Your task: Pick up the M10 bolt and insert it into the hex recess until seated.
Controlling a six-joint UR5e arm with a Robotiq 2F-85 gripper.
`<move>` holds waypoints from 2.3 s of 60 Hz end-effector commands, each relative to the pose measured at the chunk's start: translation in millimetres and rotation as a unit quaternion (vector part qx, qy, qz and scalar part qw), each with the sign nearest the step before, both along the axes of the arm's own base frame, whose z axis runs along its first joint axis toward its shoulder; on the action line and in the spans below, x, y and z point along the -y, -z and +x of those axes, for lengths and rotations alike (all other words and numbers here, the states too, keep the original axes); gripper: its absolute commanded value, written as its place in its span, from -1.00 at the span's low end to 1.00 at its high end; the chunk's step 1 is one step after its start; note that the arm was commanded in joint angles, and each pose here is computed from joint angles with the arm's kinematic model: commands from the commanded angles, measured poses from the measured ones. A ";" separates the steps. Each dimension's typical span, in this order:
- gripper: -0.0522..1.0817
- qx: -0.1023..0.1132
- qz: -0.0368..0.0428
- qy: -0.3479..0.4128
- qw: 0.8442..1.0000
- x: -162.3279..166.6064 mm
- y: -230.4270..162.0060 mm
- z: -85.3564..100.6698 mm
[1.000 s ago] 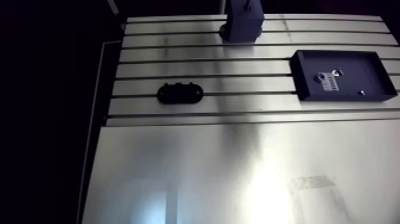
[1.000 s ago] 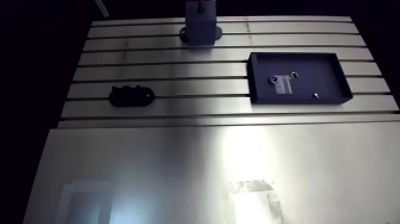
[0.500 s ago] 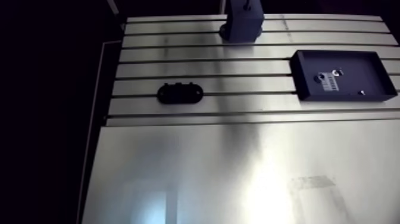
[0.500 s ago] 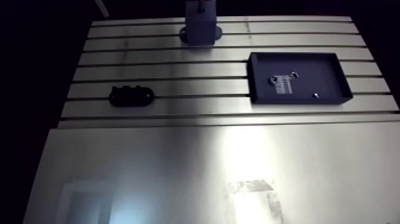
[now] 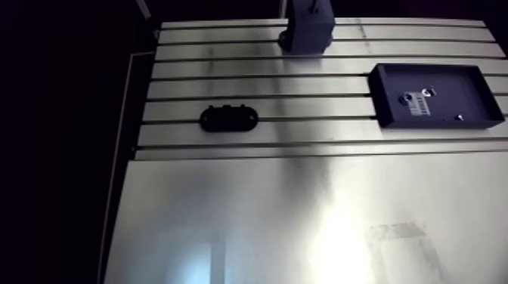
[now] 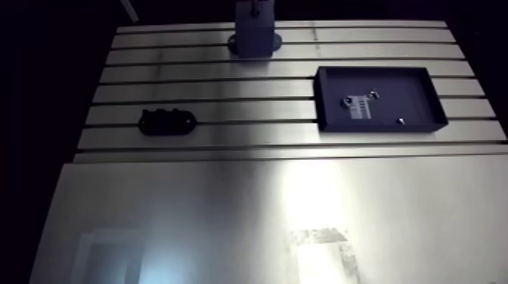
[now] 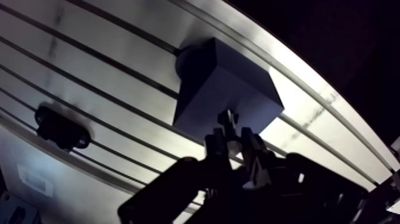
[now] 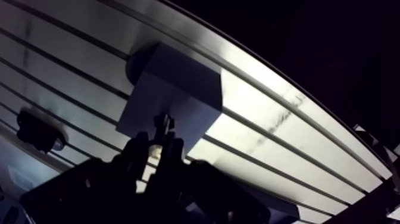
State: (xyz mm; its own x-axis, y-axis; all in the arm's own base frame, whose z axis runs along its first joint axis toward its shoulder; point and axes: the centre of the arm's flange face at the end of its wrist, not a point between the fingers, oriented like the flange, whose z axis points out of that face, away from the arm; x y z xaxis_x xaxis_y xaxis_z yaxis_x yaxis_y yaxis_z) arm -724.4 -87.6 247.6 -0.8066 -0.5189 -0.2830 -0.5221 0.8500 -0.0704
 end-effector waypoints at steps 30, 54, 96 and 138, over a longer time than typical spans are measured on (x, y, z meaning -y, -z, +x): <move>0.61 0.004 0.002 0.000 1.000 -0.4 4.3 3.1; -0.14 0.007 0.002 -0.002 1.000 1.9 7.3 6.3; -0.76 -0.015 0.010 0.022 1.000 3.4 -6.9 16.2; -0.40 -0.072 0.033 0.170 0.982 -4.2 -5.9 36.8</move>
State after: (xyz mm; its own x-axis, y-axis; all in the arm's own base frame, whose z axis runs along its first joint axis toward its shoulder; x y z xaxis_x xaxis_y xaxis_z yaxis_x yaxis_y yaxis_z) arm -692.1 -83.8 259.0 -0.9413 -0.2620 -0.2127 -0.2734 0.9615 0.0256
